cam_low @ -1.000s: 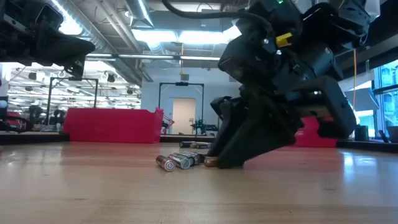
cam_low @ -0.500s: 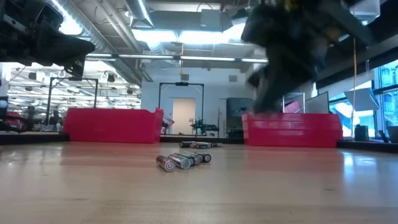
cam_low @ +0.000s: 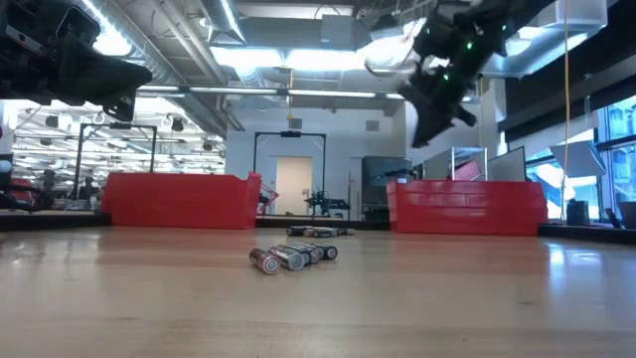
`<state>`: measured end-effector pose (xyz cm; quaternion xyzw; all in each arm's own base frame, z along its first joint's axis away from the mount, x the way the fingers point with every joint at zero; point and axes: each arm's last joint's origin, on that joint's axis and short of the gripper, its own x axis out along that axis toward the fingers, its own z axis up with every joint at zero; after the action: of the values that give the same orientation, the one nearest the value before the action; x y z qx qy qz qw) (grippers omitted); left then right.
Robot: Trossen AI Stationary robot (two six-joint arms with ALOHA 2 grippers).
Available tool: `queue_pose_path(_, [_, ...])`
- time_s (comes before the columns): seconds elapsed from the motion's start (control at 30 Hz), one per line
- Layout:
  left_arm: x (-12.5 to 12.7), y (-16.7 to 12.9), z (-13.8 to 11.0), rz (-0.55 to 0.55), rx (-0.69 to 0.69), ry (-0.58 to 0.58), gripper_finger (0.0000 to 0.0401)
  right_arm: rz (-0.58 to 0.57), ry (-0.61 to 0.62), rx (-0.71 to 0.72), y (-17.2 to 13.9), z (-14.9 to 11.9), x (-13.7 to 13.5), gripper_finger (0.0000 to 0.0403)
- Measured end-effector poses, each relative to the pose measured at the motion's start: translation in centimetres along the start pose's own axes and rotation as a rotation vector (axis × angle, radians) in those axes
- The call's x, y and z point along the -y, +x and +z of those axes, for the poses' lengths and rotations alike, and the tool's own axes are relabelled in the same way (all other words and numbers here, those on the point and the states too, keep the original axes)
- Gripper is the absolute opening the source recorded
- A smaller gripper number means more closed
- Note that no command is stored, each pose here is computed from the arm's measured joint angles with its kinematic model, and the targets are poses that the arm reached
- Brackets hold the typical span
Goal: Sort batteries
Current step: Put the small black battery into the right red bin
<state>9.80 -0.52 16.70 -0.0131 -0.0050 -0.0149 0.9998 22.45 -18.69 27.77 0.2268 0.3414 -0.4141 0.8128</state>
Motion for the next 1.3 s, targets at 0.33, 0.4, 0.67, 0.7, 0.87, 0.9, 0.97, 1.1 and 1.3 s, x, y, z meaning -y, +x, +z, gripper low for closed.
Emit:
queue_pose_path(0.33, [0.0, 0.0, 0.0, 0.000, 0.000, 0.000, 0.0020, -0.097, 0.278, -0.145, 4.1, 0.6, 4.7, 0.0016])
queue_pose_path(0.4, [0.0, 0.0, 0.0, 0.000, -0.001, 0.000, 0.0020, -0.110, 0.282, -0.169, 5.2, 0.3, 4.7, 0.0016])
queue_pose_path(0.67, [0.0, 0.0, 0.0, 0.000, -0.002, -0.004, 0.0020, -0.209, 0.287, -0.240, 8.3, -0.8, 5.1, 0.0016])
queue_pose_path(0.7, [0.0, 0.0, 0.0, 0.000, -0.002, -0.004, 0.0020, -0.213, 0.287, -0.251, 8.6, -0.9, 5.1, 0.0016])
queue_pose_path(0.87, [0.0, 0.0, 0.0, 0.000, -0.002, -0.004, 0.0020, -0.225, 0.282, -0.291, 9.9, -1.5, 5.1, 0.0021])
queue_pose_path(0.9, [0.0, 0.0, 0.0, 0.000, -0.002, -0.004, 0.0020, -0.227, 0.281, -0.296, 10.0, -1.6, 5.1, 0.0026])
queue_pose_path(0.97, [0.0, 0.0, 0.0, 0.000, -0.003, -0.004, 0.0020, -0.229, 0.281, -0.299, 10.1, -1.7, 5.1, 0.0036])
queue_pose_path(1.1, [0.0, 0.0, 0.0, 0.000, -0.003, -0.004, 0.0020, -0.218, 0.272, -0.304, 10.0, -1.7, 5.1, 0.0055])
queue_pose_path(1.3, [0.0, 0.0, 0.0, 0.000, -0.004, -0.004, 0.0020, -0.225, 0.250, -0.302, 9.7, -1.5, 5.6, 0.0098])
